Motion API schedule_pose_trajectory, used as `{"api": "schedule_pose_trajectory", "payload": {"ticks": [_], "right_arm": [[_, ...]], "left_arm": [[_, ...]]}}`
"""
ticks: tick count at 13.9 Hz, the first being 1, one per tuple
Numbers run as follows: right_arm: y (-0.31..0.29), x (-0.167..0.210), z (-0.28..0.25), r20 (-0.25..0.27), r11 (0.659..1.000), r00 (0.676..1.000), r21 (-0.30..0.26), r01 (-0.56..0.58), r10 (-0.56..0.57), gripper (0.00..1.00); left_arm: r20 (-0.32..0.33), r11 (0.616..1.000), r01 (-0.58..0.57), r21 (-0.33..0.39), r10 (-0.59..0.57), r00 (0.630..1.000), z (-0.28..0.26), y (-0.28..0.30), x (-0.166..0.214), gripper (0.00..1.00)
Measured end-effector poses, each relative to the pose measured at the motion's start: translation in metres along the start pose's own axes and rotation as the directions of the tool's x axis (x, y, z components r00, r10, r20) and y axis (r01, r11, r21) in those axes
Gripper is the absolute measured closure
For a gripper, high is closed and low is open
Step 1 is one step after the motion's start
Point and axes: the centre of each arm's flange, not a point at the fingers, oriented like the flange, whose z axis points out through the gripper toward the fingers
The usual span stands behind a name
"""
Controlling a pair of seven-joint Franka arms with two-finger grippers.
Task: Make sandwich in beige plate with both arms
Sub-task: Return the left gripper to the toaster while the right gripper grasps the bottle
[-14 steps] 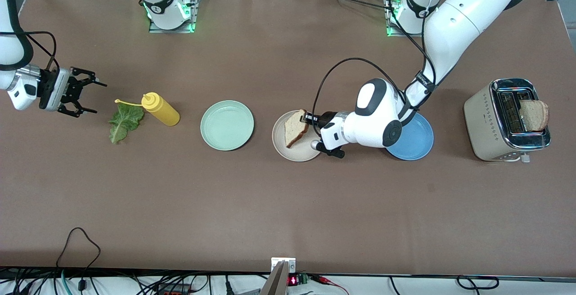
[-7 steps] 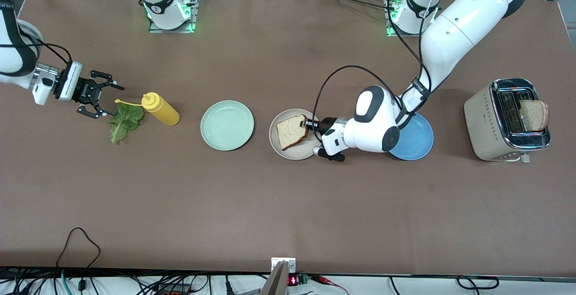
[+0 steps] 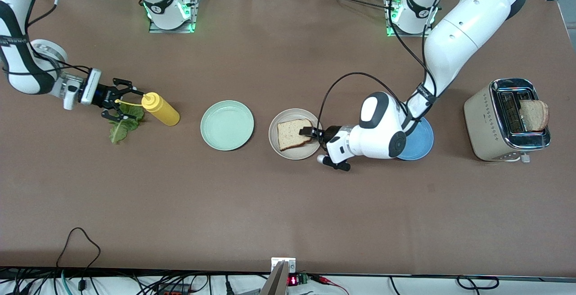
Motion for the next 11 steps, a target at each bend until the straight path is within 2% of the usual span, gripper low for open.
{"api": "schedule_pose_trajectory", "payload": {"ticks": [2, 5, 7, 10, 11], "right_arm": [[0.003, 0.005, 0.022, -0.055, 1.0, 0.998, 0.004, 0.025, -0.025, 0.0], [0.006, 0.015, 0.044, -0.104, 0.999, 0.993, 0.011, 0.048, -0.047, 0.0], [0.005, 0.013, 0.051, -0.113, 0.999, 0.993, 0.018, 0.043, -0.04, 0.0], [0.004, 0.009, 0.056, -0.125, 0.999, 0.992, 0.019, 0.034, -0.031, 0.0], [0.004, 0.012, 0.059, -0.131, 0.999, 0.991, 0.021, 0.037, -0.034, 0.04]], "left_arm": [[-0.024, 1.0, -0.016, 0.016, 0.017, 1.0, -0.015, 0.002, 0.005, 0.0], [-0.03, 0.997, -0.05, 0.055, 0.052, 0.998, -0.042, 0.013, 0.004, 0.0], [-0.049, 0.984, -0.076, 0.16, 0.085, 0.995, -0.081, 0.009, 0.005, 0.0], [-0.049, 0.922, -0.076, 0.381, 0.102, 0.994, -0.152, -0.029, 0.002, 0.0], [-0.056, 0.899, -0.045, 0.435, 0.077, 0.995, -0.173, -0.04, -0.001, 0.0]]}}
